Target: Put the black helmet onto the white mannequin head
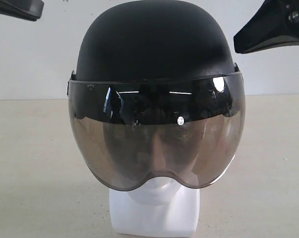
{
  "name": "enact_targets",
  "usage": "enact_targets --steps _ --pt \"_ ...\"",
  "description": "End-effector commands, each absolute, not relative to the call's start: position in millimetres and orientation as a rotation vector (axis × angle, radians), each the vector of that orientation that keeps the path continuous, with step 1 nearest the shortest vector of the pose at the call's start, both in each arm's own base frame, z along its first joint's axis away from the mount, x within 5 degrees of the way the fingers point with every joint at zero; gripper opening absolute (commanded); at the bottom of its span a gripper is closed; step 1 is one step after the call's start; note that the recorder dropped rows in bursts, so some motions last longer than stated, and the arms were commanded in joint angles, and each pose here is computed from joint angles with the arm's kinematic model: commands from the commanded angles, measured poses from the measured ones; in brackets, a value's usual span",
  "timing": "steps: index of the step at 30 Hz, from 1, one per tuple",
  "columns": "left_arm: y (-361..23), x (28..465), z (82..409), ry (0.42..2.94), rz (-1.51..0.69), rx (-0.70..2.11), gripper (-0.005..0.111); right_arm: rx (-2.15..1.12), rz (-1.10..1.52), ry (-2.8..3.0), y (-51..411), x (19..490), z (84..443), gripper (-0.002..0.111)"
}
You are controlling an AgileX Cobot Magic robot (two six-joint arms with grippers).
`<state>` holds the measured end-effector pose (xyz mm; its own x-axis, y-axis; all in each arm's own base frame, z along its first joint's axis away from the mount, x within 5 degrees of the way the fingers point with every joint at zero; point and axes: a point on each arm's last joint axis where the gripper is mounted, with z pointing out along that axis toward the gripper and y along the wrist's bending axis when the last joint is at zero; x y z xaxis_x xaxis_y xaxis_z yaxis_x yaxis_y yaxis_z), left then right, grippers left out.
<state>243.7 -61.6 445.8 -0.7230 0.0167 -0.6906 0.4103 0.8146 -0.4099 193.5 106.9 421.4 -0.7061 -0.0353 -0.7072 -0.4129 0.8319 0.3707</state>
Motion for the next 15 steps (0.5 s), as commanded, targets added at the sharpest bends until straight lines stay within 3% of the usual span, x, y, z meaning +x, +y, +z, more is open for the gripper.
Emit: enact_targets --steps 1,6,15 --pt "-69 227 461 2.219 -0.823 0.396 0.004 -0.383 0.806 2.233 109 173 433 0.0" --pt "-78 225 461 2.187 -0.94 0.425 0.004 -0.458 0.953 2.219 120 168 435 0.0" --pt "-98 223 413 2.313 -1.006 0.54 0.004 -0.58 0.882 2.282 145 165 422 0.0"
